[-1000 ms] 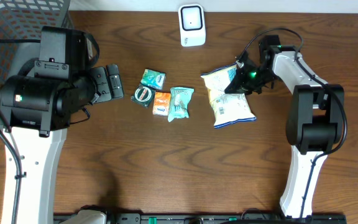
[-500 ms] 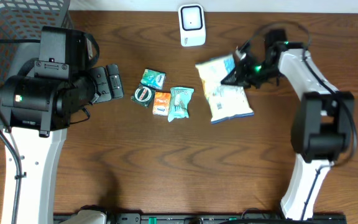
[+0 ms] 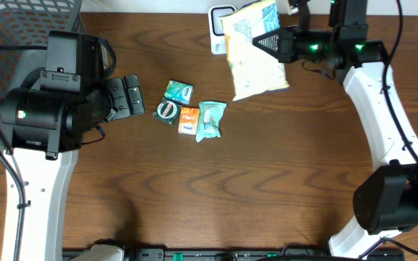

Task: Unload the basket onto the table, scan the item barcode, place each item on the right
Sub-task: 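Hold the white bag up under the white scanner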

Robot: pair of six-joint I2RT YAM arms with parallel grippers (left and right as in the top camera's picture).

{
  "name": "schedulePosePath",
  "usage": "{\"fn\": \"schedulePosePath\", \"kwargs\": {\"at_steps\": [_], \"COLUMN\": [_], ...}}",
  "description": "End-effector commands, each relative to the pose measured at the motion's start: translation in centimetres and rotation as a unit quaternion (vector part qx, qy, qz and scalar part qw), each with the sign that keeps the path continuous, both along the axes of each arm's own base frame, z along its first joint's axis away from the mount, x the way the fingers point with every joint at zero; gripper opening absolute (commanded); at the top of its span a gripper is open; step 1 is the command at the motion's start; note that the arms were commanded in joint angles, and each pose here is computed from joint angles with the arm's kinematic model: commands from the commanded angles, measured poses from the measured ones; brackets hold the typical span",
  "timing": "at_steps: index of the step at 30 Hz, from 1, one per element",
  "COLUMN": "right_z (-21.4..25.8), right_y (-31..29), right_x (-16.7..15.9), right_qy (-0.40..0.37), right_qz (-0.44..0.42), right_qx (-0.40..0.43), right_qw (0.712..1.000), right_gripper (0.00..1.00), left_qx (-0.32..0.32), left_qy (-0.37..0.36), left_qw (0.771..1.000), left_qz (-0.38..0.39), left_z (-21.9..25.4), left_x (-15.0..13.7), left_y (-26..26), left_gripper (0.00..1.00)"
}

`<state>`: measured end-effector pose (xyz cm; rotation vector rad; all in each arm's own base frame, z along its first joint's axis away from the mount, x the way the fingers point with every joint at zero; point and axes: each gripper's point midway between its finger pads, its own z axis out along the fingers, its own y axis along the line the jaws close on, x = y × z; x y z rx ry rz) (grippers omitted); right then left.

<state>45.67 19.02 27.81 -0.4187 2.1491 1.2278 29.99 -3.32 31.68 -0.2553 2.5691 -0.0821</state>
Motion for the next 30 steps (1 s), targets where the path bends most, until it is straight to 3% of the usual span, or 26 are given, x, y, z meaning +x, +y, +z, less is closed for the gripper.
{"fn": "schedulePosePath", "kwargs": {"at_steps": [1, 9, 20, 30], "right_z": [1.2, 0.8, -1.9, -1.9], "right_y": [2.1, 5.9, 4.5, 4.5], "right_x": [-1.5, -4.9, -3.7, -3.8], "right_qy": [0.056, 0.151, 0.182, 0.172], "right_qz": [0.007, 0.045, -0.034, -0.028], "right_qx": [0.036, 0.057, 0.003, -0.001], "right_qw": [0.998, 0.986, 0.983, 0.985], "right_gripper": [0.01, 0.01, 0.01, 0.01], "left_qx": [-0.004, -0.004, -0.004, -0.004], "left_qy": [0.004, 0.004, 0.004, 0.004], "left_qw": [1.000, 1.000, 1.000, 1.000], "left_qz": [0.002, 0.002, 0.002, 0.002], "left_z": [-0.2, -0.2, -0.2, -0.2], "left_x": [-0.2, -0.2, -0.1, -0.2], "left_y": [0.0, 0.0, 0.0, 0.0], "left_gripper": [0.98, 0.98, 0.98, 0.98]}}
